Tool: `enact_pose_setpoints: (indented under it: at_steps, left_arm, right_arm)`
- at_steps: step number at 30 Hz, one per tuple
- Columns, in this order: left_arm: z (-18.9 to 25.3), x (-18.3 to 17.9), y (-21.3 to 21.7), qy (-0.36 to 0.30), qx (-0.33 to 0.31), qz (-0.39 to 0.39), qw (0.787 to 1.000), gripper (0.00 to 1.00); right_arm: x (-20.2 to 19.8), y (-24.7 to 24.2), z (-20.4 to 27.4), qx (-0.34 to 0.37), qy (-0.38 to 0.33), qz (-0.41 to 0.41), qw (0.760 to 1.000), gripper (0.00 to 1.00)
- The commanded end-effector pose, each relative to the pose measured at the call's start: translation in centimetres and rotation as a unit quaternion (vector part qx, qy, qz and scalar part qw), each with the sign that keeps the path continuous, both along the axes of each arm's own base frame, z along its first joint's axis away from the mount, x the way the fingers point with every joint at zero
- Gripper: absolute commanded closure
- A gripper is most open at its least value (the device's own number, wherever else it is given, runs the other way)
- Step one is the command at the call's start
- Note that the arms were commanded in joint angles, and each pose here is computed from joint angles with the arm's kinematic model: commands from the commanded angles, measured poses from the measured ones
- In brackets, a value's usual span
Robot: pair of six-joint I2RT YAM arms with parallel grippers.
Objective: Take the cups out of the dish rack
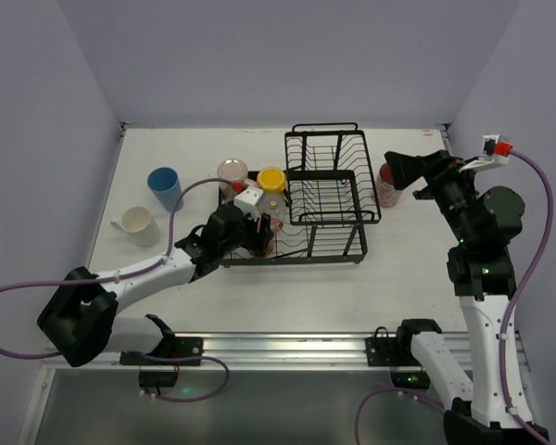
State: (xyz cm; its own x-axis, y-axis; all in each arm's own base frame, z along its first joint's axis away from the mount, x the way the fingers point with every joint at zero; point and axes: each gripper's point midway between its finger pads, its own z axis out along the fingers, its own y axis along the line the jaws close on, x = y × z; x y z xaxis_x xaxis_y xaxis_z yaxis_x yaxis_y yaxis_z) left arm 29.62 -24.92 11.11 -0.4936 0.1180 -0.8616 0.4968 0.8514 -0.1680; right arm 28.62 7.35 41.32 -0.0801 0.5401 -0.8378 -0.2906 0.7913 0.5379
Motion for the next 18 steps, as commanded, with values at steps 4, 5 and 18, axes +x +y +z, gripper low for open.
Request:
enact_pose_setpoints:
  at_steps: [4, 5, 18]
  left_arm:
    - [9.8, 1.0, 2.3, -0.102, -0.078, 0.074, 0.989, 0.92]
    - [10.9, 1.0, 2.5, -0.109, -0.084, 0.081, 0.987, 0.93]
    - [25.6, -4.3, 10.2, -0.176, -0.256, 0.187, 0.932, 0.98]
  right_arm:
    - [-3.6, 3.1, 2.5, 0.006, -0.043, 0.1, 0.994, 0.01]
    - [-4.0, 3.4, 2.4, 0.008, -0.044, 0.109, 0.993, 0.01]
    - [-9.8, 16.2, 2.2, 0.078, -0.082, 0.343, 0.933, 0.01]
